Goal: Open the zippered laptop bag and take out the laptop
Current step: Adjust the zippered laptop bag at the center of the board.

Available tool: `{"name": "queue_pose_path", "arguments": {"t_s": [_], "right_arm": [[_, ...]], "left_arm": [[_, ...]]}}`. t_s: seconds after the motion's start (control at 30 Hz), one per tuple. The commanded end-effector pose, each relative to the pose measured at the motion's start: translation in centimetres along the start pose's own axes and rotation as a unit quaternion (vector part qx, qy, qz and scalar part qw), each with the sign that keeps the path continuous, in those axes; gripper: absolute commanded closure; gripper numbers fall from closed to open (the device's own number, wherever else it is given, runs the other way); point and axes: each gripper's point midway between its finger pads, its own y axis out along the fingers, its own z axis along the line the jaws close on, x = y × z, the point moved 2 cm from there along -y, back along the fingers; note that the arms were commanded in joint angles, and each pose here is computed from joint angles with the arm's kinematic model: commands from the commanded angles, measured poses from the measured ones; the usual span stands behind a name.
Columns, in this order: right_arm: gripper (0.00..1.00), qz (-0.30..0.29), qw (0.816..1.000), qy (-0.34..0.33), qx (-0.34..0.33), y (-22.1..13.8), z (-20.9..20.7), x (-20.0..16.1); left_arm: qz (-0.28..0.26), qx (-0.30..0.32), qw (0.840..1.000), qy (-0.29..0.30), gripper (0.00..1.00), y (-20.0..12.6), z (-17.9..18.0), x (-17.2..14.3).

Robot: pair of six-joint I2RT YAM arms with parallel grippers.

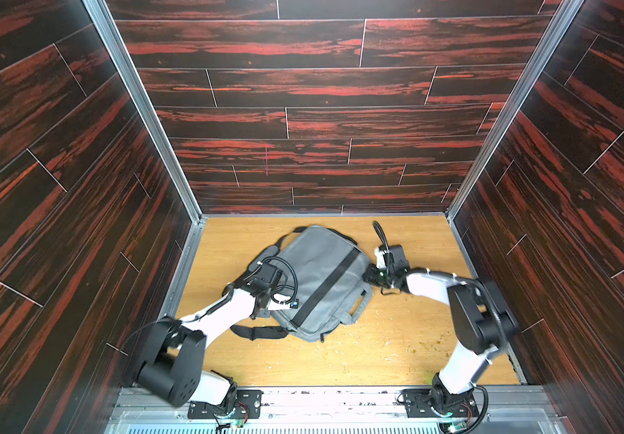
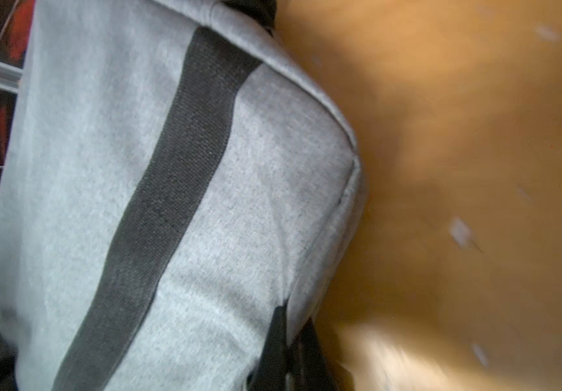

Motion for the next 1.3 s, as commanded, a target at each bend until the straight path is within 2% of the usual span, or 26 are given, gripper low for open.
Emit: {"name": "queue_pose_path", "arguments": {"t_s": [0.0,0.13,0.23,0.43,0.8,0.9,1.03,1.27], "right_arm": [[1.00,-0.008,0.998,0.056,-0.005,-2.3,-0.7,-1.8],[1.00,-0.012,0.994,0.111,-0.014,-3.8,-2.1,-4.4],[1.00,-0.012,0.990,0.141,-0.026,-4.6,-3.0,-6.0],[1.00,-0.026,0.976,0.208,-0.058,-6.1,-4.2,-7.8],[1.00,-0.027,0.948,0.308,-0.075,-6.1,-1.7,-12.1],[0.99,-0.020,0.935,0.342,-0.088,-5.8,-1.3,-13.8],[0.99,-0.001,0.923,0.380,-0.061,-4.7,0.0,-15.1],[0.97,0.000,0.927,0.370,-0.057,-4.2,1.0,-14.7]], "left_arm": [[0.013,0.010,1.000,0.014,0.77,1.4,1.5,0.2],[0.014,0.015,1.000,0.015,0.70,3.0,3.3,1.1],[0.007,0.024,1.000,0.010,0.58,3.9,4.7,2.0],[-0.012,0.032,0.999,-0.005,0.48,4.9,7.1,3.6],[-0.026,0.037,0.999,-0.022,0.44,6.3,9.3,5.4],[-0.026,0.039,0.998,-0.036,0.41,6.2,10.3,5.6],[-0.023,0.038,0.998,-0.050,0.39,6.4,10.8,5.8],[0.000,0.053,0.997,-0.064,0.36,5.5,11.4,4.8]]}}
